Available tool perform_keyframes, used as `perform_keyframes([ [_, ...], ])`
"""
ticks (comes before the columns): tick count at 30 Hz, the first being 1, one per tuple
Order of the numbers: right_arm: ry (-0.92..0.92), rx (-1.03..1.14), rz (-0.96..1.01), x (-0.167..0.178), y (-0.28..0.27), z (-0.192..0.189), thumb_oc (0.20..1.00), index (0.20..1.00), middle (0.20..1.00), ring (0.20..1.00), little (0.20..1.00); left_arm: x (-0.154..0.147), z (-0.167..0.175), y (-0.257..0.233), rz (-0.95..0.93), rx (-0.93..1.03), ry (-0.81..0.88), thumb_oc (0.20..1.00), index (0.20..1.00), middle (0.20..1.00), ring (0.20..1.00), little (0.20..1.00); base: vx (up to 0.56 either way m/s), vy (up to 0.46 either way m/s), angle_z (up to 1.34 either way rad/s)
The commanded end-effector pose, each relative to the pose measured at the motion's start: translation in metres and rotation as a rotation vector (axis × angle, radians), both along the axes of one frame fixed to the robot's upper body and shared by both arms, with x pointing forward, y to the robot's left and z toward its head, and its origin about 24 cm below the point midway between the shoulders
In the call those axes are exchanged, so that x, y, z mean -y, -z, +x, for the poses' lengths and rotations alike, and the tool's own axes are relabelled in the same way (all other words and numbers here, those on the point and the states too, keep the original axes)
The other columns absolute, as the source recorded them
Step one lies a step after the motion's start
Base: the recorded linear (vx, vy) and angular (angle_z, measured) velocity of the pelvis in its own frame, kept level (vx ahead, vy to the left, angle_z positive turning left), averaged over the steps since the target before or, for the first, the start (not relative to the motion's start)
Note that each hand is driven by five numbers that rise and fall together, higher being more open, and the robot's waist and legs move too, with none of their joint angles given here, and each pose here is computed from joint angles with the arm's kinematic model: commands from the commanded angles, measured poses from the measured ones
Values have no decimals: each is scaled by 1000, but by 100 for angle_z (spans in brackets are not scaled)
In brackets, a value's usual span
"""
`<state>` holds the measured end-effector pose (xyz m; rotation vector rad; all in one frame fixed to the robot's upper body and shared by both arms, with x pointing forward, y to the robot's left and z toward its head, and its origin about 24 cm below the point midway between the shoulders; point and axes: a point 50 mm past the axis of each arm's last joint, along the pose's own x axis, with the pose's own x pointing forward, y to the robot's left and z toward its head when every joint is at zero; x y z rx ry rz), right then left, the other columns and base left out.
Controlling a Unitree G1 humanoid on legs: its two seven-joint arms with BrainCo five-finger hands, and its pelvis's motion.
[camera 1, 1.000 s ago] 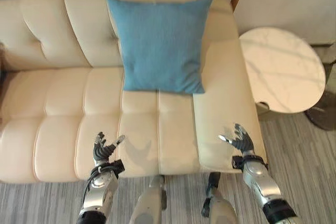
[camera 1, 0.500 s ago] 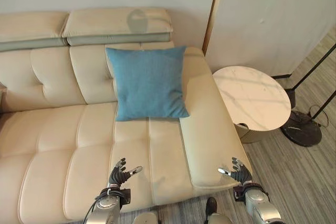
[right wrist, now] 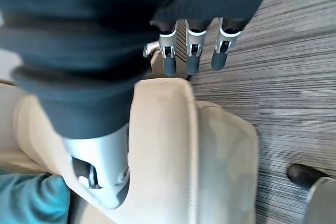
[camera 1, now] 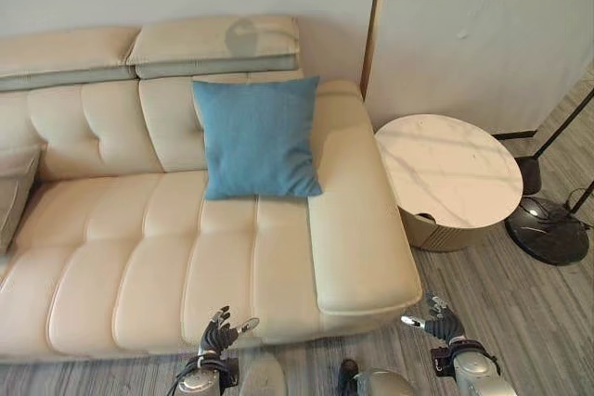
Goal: Pick up all the scattered cushions and arrange them neatly on the sofa.
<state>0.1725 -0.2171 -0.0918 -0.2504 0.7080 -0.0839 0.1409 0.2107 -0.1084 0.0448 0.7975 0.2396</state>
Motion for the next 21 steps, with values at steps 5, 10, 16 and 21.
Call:
perform_keyframes([
  [5,-69,87,12,-15,-14,25,1000,1000,1000,1000,1000,-5,26,-18,-39,131,-44,1000,1000,1000,1000,1000,-58,26,11],
  [10,-55,64,17,-16,-9,21,1000,1000,1000,1000,1000,2,22,-12,-49,94,-2,1000,1000,1000,1000,1000,-14,115,41],
  [16,-69,46,19,-20,-6,18,1000,1000,1000,1000,1000,0,14,-9,-34,66,16,1000,1000,1000,1000,1000,-7,149,5],
  [21,-49,18,32,-22,0,15,1000,1000,1000,1000,1000,-1,16,-9,-9,58,42,1000,1000,1000,1000,1000,-12,140,1],
])
